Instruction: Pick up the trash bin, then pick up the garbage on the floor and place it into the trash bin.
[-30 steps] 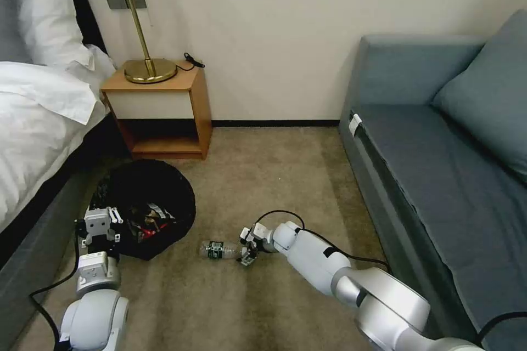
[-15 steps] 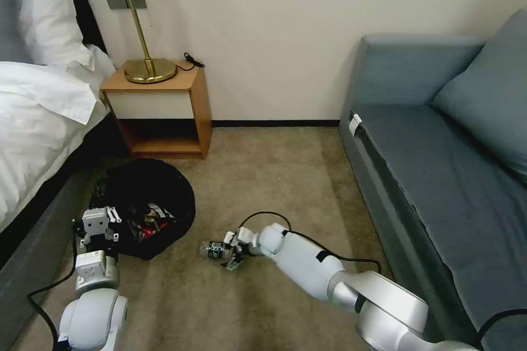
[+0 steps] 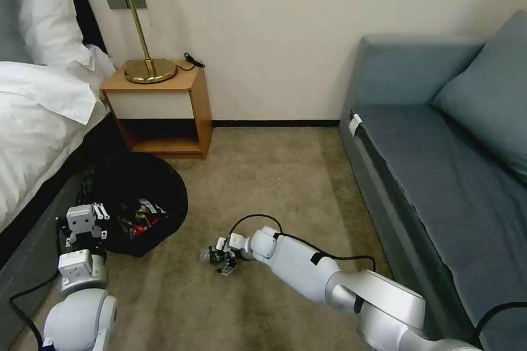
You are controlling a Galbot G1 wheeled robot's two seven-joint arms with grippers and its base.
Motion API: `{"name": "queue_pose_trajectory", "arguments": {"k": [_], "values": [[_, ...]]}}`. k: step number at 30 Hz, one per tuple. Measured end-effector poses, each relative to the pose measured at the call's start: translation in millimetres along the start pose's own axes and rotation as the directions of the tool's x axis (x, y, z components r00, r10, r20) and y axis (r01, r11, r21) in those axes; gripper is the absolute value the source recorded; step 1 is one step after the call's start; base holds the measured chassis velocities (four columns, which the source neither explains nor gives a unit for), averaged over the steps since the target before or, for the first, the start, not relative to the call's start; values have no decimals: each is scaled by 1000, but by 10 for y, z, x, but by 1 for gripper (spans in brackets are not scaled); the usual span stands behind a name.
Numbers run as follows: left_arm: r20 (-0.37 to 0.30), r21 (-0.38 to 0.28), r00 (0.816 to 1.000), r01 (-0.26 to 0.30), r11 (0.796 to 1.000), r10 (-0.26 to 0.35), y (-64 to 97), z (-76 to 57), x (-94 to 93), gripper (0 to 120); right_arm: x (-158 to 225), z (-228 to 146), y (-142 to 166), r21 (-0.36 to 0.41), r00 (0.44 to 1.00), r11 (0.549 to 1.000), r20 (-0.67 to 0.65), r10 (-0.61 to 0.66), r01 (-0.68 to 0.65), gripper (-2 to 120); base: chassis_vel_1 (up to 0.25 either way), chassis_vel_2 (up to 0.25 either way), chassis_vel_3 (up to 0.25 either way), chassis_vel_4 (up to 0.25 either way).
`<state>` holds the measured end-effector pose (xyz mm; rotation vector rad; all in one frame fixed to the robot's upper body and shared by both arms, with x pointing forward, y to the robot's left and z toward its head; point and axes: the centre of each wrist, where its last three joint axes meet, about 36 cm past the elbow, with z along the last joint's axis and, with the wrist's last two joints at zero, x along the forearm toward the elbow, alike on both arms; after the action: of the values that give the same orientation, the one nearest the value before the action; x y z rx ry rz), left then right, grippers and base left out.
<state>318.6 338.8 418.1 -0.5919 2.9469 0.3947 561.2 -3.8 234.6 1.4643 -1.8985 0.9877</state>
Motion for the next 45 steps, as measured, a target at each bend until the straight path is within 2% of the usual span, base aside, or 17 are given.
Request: {"name": "queue_pose_trajectory", "arguments": {"k": [5,7,9,10,16,20,23,25,29,31,45], "values": [[1,-2,1000,2,1000,-2,19,7,-1,4,-8,145,-17,4,1000,1000,-23,4,-4,92,0,0,0,0],[4,-1,1000,3,1000,-3,19,0,-13,4,-14,185,-11,9,1000,1000,-28,4,-4,83,0,0,0,0],[5,-1,1000,3,1000,-3,19,-2,-15,4,-14,192,-10,10,1000,1000,-28,5,-5,83,0,0,0,0],[4,0,1000,2,1000,-2,13,-3,-16,4,-13,201,-15,11,1000,1000,-27,9,-9,77,0,0,0,0],[2,3,1000,-1,1000,1,-8,-3,-5,4,1,200,-50,20,1000,1000,-19,15,-15,77,0,0,0,0],[0,4,1000,-2,1000,2,-15,1,6,4,0,232,-51,18,1000,1000,-22,16,-16,71,0,0,0,0],[-3,3,1000,-2,1000,2,-17,10,28,4,1,242,-50,19,1000,1000,-20,16,-15,57,0,0,0,0],[-3,3,1000,-2,1000,2,-17,10,30,4,1,243,-51,19,1000,1000,-20,16,-15,55,0,0,0,0],[-2,2,1000,-1,1000,1,-8,6,42,4,-7,264,-31,21,1000,1000,-20,9,-8,35,0,0,0,0],[-1,1,1000,0,1000,0,-5,5,43,4,-9,271,-27,20,1000,1000,-19,8,-8,32,0,0,0,0],[1,-5,1000,-1,1000,1,10,23,57,4,-19,158,34,15,1000,1000,25,6,-6,30,0,0,0,0]]}}
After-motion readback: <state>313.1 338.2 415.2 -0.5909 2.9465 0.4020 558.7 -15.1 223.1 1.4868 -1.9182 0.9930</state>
